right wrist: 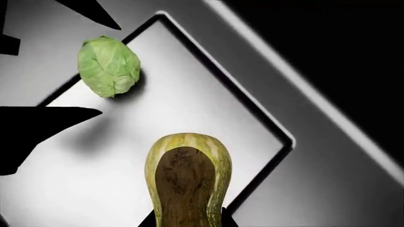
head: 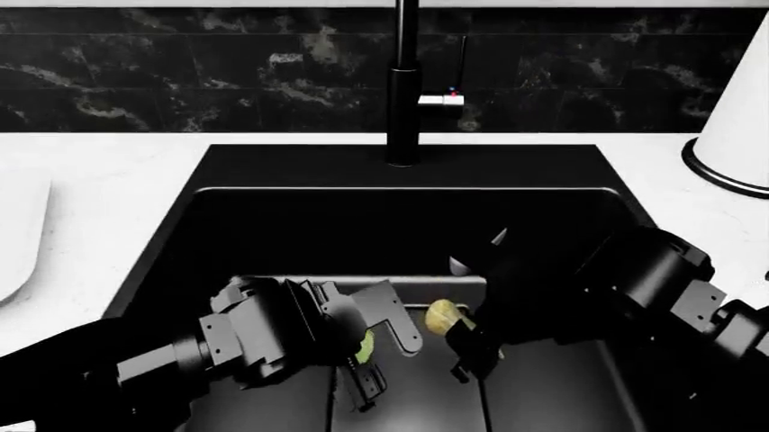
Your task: Pick up the fruits and vegetables and place them in the sink. Turn on the sink faucet to wash them. Then turn the sink off and put them in the tray.
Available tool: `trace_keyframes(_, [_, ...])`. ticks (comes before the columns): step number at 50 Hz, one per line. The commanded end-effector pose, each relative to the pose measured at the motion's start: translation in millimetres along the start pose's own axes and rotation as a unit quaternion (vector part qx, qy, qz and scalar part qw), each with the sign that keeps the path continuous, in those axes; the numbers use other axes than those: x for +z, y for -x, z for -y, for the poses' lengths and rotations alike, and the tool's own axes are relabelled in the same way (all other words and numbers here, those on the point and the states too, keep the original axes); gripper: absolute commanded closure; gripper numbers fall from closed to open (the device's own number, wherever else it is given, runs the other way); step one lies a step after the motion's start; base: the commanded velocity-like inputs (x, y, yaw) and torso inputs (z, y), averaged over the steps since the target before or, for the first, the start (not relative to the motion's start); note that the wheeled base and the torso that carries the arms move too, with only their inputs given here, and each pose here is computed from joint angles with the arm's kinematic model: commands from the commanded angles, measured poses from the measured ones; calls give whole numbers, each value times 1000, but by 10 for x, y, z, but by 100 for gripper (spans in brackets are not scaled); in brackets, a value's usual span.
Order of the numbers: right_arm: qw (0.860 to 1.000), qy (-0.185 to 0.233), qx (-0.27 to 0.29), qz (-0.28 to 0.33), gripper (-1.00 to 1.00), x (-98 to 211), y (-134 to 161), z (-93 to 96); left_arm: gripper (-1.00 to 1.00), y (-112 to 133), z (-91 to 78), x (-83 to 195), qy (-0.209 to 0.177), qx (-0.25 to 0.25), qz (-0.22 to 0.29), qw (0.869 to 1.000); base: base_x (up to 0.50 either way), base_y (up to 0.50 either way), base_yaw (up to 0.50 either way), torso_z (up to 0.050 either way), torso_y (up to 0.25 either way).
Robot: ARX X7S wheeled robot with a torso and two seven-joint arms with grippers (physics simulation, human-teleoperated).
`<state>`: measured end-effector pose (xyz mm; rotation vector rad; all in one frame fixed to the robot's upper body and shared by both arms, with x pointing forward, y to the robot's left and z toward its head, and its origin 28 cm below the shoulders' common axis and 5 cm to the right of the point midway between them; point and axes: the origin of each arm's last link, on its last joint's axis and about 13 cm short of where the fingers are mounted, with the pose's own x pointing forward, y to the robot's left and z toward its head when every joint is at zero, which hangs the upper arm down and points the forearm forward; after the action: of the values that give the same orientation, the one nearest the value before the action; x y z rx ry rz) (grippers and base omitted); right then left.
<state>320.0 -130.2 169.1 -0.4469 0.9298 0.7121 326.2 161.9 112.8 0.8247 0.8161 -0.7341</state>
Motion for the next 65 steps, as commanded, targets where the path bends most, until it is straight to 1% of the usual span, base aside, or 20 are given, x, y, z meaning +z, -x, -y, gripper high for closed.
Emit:
trace_keyframes(1, [1000, 4, -6, 16, 100, 56, 54, 19, -100, 1, -61, 20, 3, 10, -2, 1000, 0, 0, 0, 0, 0])
trace_keyframes(5, [1000, 4, -4, 16, 100, 55, 31, 6, -100, 34, -113, 40, 9, 13, 3, 1000, 0, 0, 0, 0, 0])
trace_keyframes(10, [1000, 4, 4, 11, 100, 42, -54, -17, -100, 168, -218, 107, 19, 23, 18, 999, 0, 0, 0, 0, 2])
trace_keyframes(11, [1000, 5, 4, 11, -100, 50, -65, -16, -100, 207, -240, 119, 20, 26, 22, 999, 0, 0, 0, 0, 0])
trace_keyframes(20, [1000, 8, 8, 8, -100, 88, -76, -20, -100, 475, -395, 176, 40, 44, 46, 997, 0, 0, 0, 0, 0])
trace_keyframes(24, [1000, 7, 6, 10, -100, 113, -31, -20, -100, 638, -451, 205, 51, 50, 61, 996, 0, 0, 0, 0, 0])
trace_keyframes(33, [999, 3, -11, 46, -100, 206, 365, -52, -100, 1030, -583, 207, 80, 62, 98, 990, 0, 0, 0, 1, 0])
trace_keyframes(36, [997, -5, -20, 69, -100, 230, 508, -55, -100, 1186, -611, 188, 96, 65, 115, 987, 0, 0, 0, 0, 0])
trace_keyframes(40, [995, -17, -29, 93, -100, 240, 630, -63, -100, 1327, -628, 146, 114, 71, 129, 982, 0, 0, 0, 0, 0])
trace_keyframes(46, [989, -38, -50, 133, -100, 259, 792, -46, -100, 1560, -649, 96, 154, 77, 163, 971, 0, 0, 0, 0, 0])
trace_keyframes(50, [984, -51, -60, 160, -100, 276, 910, -49, -100, 1641, -661, 33, 171, 82, 172, 967, 0, 0, 0, 0, 0])
trace_keyframes(56, [975, -68, -76, 197, -100, 290, 1097, -47, -100, 1777, -733, -50, 201, 97, 187, 957, 0, 0, 0, 0, 0])
trace_keyframes(62, [968, -78, -92, 220, -100, 297, 1235, -36, -100, 1902, -789, -136, 231, 115, 200, 945, 0, 0, 0, 0, 0])
trace_keyframes(65, [960, -85, -105, 246, -100, 345, 1330, -23, -100, 1998, -819, -150, 247, 126, 215, 936, 0, 0, 0, 0, 0])
